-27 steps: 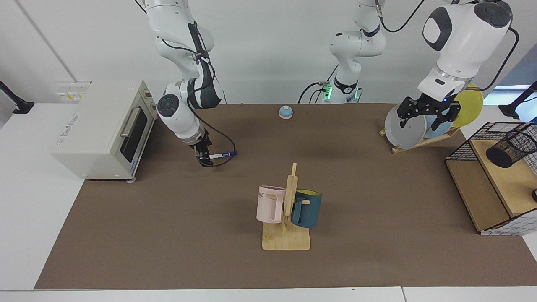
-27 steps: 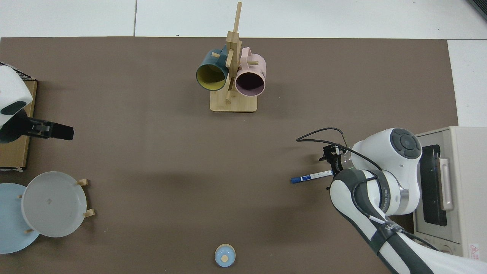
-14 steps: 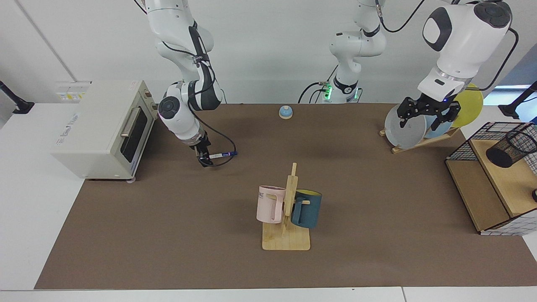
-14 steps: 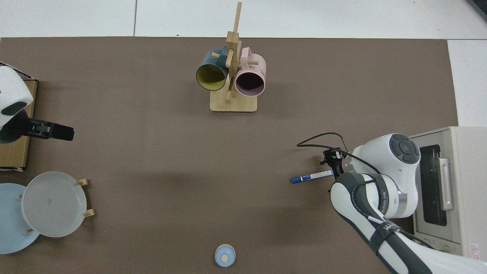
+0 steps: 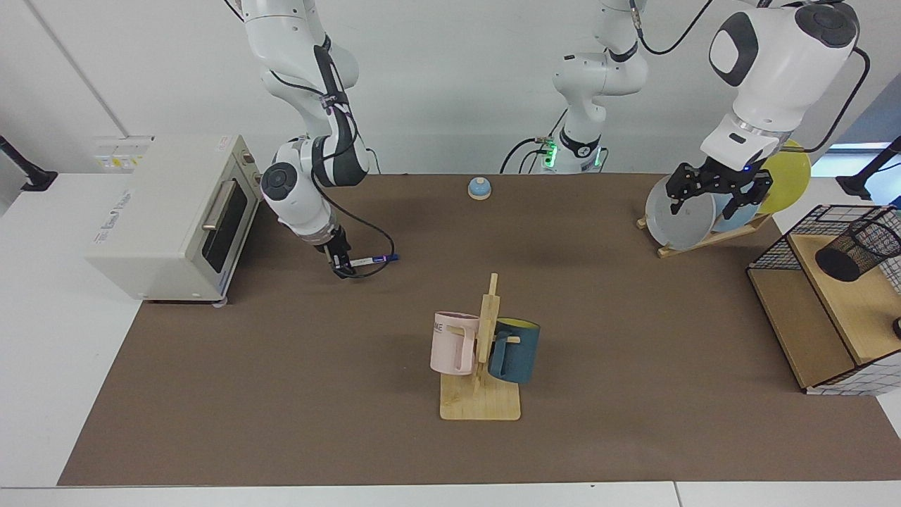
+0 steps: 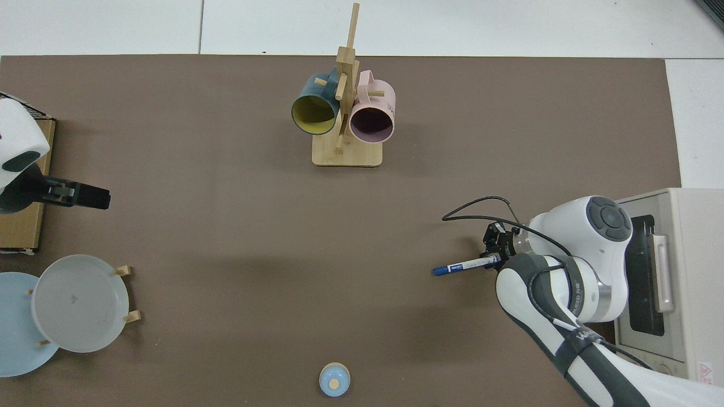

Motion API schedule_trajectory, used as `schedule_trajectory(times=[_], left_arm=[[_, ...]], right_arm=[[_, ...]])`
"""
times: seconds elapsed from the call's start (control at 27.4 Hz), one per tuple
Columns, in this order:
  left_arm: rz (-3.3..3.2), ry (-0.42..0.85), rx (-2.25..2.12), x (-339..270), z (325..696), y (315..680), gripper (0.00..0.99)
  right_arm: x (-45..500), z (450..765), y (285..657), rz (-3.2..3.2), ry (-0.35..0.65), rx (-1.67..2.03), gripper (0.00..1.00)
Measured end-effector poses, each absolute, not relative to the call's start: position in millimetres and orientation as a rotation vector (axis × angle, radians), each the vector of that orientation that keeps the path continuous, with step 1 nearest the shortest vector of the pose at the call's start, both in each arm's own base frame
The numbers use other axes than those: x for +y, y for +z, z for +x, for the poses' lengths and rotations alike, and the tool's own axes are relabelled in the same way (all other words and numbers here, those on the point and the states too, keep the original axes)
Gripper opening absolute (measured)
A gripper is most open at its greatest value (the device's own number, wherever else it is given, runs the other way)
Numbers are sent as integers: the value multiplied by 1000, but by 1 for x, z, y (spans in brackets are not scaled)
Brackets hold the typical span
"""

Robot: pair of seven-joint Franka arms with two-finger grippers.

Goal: Put markers into pen holder
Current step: 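Close the right gripper on the marker and lift it, then carry the marker to the middle while the left gripper reaches toward it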

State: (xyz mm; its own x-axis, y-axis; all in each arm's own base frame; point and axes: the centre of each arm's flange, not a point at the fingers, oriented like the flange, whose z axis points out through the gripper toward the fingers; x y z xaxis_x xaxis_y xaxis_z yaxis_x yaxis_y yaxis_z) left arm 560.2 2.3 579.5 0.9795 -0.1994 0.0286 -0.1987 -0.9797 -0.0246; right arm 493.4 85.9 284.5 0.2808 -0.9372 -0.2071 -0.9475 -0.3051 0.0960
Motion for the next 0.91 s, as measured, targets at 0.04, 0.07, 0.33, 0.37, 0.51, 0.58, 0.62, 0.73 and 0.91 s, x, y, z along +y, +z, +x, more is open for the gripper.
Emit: schedule_trajectory(times=[0.04,0.07,0.33,0.37,0.51,0.58,0.62,0.73,0.91], left_arm=[[-3104,-48,312,2,560,579,991],[-3104,-48,312,2,560,579,991],[-3104,-47,312,2,560,579,991],[-3104,-46,312,2,560,579,991],[-3104,-44,312,2,560,579,991],[-3104,-44,312,2,560,579,991],[-3104,-43,312,2,560,579,991],[-3104,-42,312,2,560,578,991],[-3104,-38,316,1,560,578,991]], right_arm=[[86,493,285,-2479,362,1825,172],[87,493,286,-2477,377,1825,167],[107,510,315,-2398,463,1792,167],[112,513,321,-2380,472,1784,167],[137,525,347,-2278,504,1748,167],[149,531,361,-2212,520,1729,167],[154,535,369,-2182,525,1719,167],[166,545,394,-2103,533,1699,167],[189,560,438,-1965,560,1704,167]])
